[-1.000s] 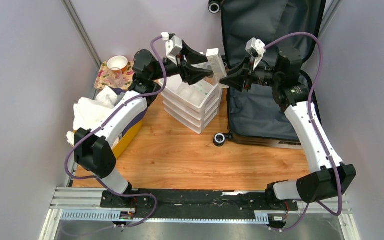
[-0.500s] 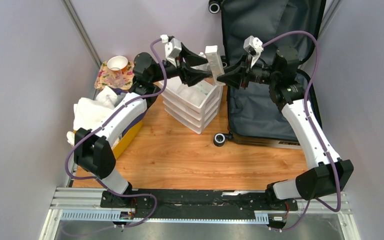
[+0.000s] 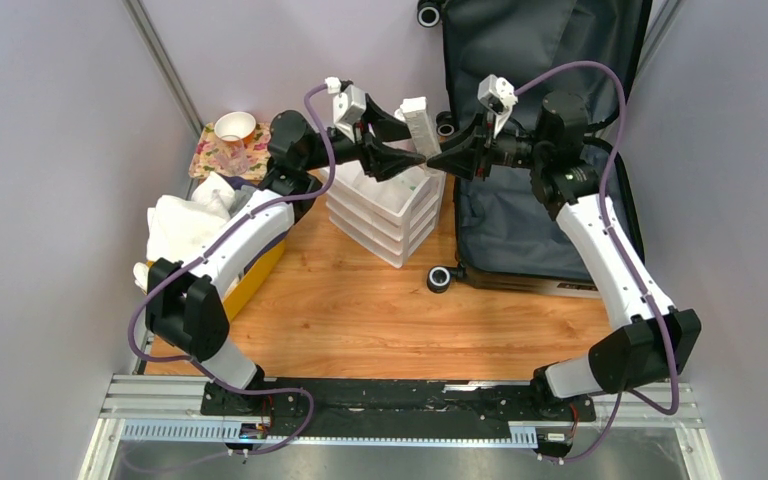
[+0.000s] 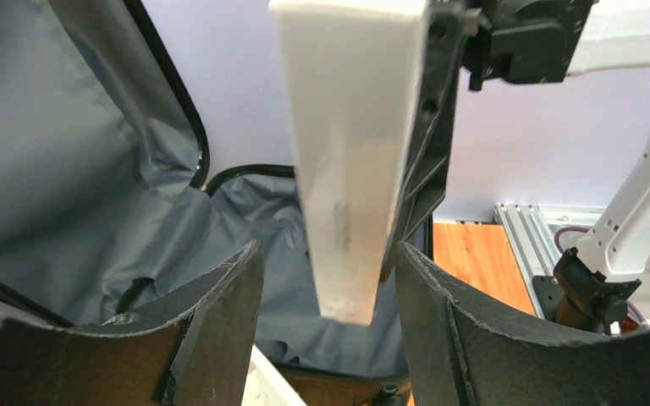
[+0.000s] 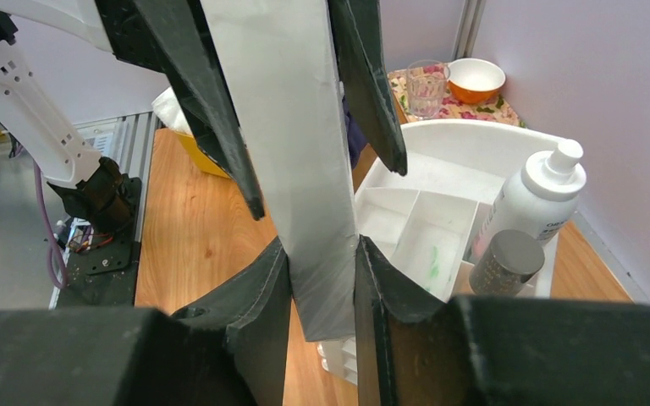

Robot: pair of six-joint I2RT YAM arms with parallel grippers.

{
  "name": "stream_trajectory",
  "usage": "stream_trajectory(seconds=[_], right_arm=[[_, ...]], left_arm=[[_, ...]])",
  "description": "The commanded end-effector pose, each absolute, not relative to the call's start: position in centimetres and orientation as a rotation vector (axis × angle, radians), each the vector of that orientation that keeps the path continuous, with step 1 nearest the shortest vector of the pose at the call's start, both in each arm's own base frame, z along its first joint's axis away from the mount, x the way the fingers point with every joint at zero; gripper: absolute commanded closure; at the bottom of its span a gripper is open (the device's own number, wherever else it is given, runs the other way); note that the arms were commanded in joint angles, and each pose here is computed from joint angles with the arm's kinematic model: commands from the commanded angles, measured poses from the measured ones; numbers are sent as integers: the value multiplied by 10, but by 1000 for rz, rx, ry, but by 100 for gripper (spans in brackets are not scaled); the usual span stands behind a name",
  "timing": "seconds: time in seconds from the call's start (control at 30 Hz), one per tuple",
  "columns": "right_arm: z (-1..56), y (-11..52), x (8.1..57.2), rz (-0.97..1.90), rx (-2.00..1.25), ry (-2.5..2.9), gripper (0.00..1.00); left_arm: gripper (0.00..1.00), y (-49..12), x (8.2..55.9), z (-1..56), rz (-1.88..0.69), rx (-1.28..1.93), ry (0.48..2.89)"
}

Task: Open, take out, and arrange the luggage

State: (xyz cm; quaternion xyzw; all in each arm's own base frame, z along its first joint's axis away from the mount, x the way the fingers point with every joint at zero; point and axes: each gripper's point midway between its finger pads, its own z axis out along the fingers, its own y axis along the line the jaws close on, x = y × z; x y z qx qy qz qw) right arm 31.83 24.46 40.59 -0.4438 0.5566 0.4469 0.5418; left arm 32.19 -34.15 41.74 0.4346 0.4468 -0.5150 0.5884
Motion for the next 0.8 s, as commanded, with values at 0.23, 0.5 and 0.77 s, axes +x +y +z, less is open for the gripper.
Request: stream_trajectory(seconds=[0.23,0.5,0.77], right_arm=[[414,253,319,1064,-1095,1263,100],[415,252,322,1040,-1097,1258,97],[420,232,342,952,-989,1352,30]], left_arm=[[46,-344,313,460,-1183,999,916],[97,-343,321,460,-1184,946,955],[100,-295,383,454,-1054,707,1240]])
